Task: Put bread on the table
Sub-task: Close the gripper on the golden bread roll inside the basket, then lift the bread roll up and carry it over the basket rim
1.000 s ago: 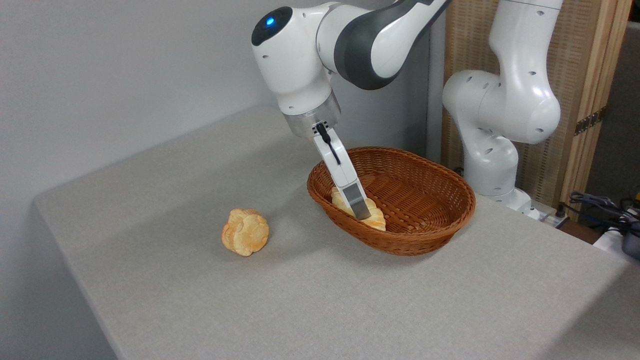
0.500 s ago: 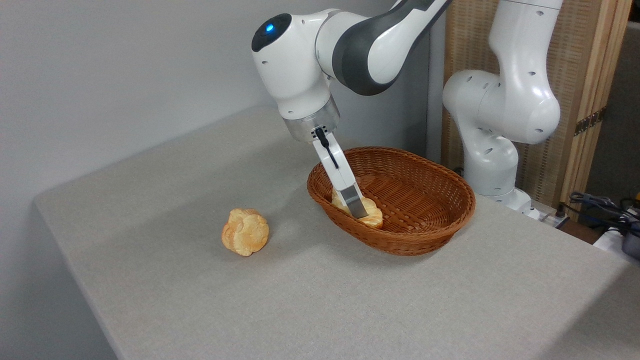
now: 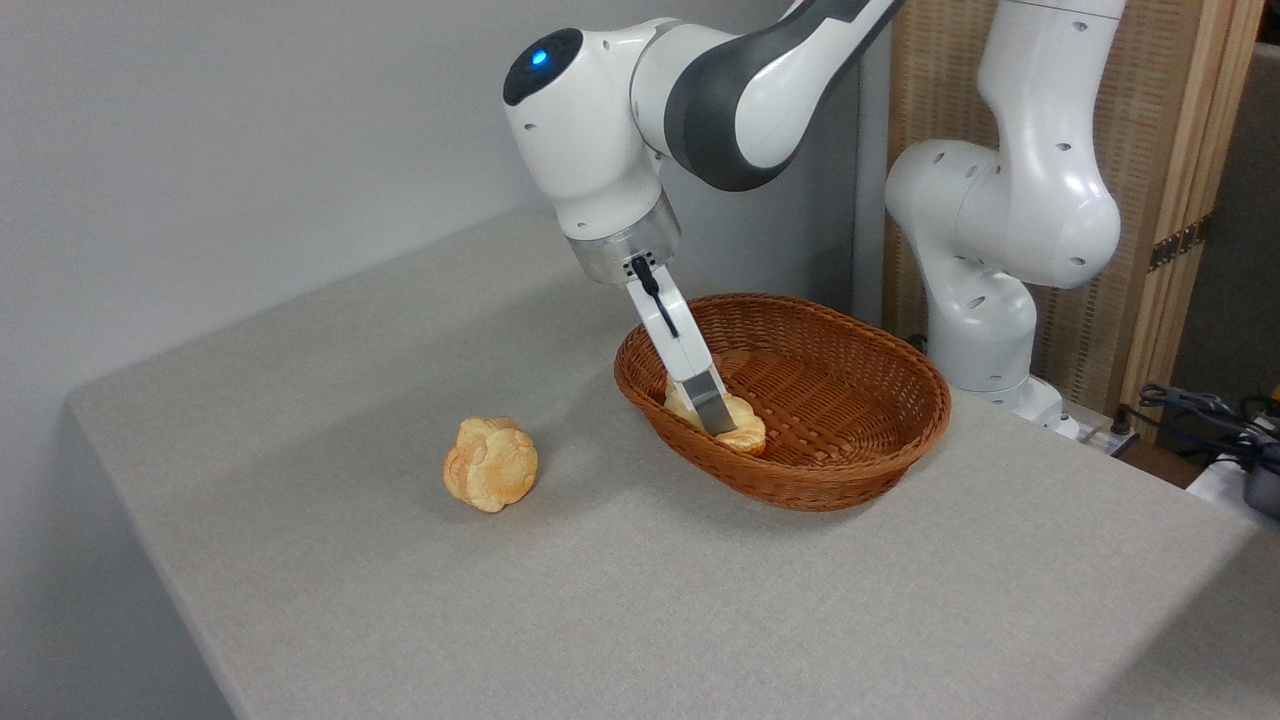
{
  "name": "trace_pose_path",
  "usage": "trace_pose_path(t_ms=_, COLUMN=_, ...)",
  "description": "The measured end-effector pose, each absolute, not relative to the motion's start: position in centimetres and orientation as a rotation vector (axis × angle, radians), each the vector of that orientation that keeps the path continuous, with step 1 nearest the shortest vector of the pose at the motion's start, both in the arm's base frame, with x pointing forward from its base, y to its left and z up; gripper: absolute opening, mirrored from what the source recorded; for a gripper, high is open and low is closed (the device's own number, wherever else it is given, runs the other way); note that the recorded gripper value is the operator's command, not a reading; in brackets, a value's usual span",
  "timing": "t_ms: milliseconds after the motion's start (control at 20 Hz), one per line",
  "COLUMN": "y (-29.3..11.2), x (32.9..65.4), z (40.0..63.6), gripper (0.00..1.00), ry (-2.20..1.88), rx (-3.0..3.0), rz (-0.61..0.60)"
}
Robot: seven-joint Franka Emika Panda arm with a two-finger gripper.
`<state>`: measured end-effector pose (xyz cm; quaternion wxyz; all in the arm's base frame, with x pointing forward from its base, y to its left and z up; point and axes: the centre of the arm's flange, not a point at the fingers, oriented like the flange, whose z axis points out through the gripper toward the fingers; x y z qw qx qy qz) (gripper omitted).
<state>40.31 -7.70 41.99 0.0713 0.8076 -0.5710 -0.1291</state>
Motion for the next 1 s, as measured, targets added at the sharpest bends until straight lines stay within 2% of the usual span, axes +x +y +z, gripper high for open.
trace_pose_path(t_ms=500, y=-7.6, x=39.8, z=42.7, gripper=0.06, ry=-1.739, rx=2.384, rz=-0.423)
trace_pose_path(t_ms=800, y=-7.7, x=40.0, z=45.4, gripper=0.07, ry=-1.746, rx=2.361, rz=-0.439)
trace_pose_path(t_ms=1000, y=-7.8, x=40.8, z=48.4, gripper=0.07, ry=-1.756, rx=2.376, rz=-0.391)
